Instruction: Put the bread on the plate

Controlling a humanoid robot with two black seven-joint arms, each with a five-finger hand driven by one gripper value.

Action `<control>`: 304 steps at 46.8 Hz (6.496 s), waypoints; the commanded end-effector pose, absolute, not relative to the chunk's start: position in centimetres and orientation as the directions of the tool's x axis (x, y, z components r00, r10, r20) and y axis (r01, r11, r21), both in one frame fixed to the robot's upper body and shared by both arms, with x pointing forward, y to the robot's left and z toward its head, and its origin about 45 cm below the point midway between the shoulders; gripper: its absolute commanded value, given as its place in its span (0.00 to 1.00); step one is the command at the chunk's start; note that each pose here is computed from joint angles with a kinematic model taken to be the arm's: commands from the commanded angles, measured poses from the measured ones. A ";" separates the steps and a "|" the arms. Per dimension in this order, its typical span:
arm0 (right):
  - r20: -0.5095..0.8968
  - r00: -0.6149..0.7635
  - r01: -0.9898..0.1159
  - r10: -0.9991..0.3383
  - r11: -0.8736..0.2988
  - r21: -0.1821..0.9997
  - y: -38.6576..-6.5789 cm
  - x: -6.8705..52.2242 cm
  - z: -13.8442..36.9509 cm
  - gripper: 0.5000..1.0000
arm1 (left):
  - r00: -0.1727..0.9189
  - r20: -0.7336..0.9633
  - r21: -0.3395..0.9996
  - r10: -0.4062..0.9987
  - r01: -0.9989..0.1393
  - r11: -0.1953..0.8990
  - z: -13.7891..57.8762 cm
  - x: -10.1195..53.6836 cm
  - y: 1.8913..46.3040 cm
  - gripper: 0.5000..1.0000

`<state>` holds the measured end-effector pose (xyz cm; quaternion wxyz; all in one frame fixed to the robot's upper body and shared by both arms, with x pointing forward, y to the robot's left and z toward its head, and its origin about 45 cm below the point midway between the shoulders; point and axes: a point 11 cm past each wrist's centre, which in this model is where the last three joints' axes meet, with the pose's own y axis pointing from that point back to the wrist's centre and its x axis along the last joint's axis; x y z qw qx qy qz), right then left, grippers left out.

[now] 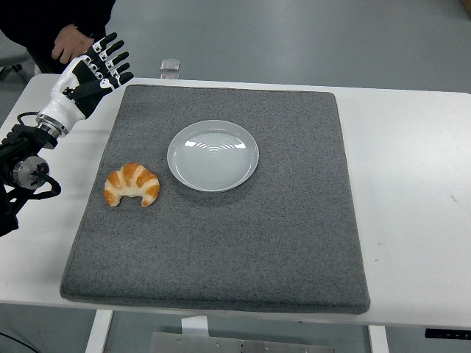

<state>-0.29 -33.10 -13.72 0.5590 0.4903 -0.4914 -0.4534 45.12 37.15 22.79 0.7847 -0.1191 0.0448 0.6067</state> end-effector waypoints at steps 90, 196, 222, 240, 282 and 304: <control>0.105 0.103 0.025 -0.989 0.108 0.994 -33.1 -0.3 -13.7 0.86 | 0.422 -0.144 -0.189 0.895 -0.900 0.394 29.0 44.7 35.3 0.98; 0.105 0.104 0.023 -0.989 0.108 0.994 -33.1 -0.3 -13.7 0.86 | 0.600 0.698 0.333 0.391 -0.755 0.564 21.0 34.6 34.5 0.97; 0.108 0.104 0.025 -0.989 0.111 0.994 -33.2 -0.3 -13.7 0.86 | 0.594 0.702 0.338 0.394 -0.764 0.550 20.6 34.6 35.1 0.00; 0.108 0.104 0.025 -0.989 0.111 0.994 -33.2 -0.3 -13.7 0.86 | 0.526 0.734 0.240 0.429 -0.792 0.561 22.8 35.7 34.9 0.00; 0.105 0.104 0.025 -0.989 0.108 0.994 -33.1 -0.3 -13.7 0.86 | 0.200 0.895 -0.038 0.400 -0.857 0.513 44.5 42.3 38.9 0.00; 0.105 0.104 0.025 -0.989 0.108 0.994 -33.1 -0.3 -13.7 0.86 | 0.373 0.847 -0.022 0.378 -0.686 0.728 37.0 44.9 23.8 0.00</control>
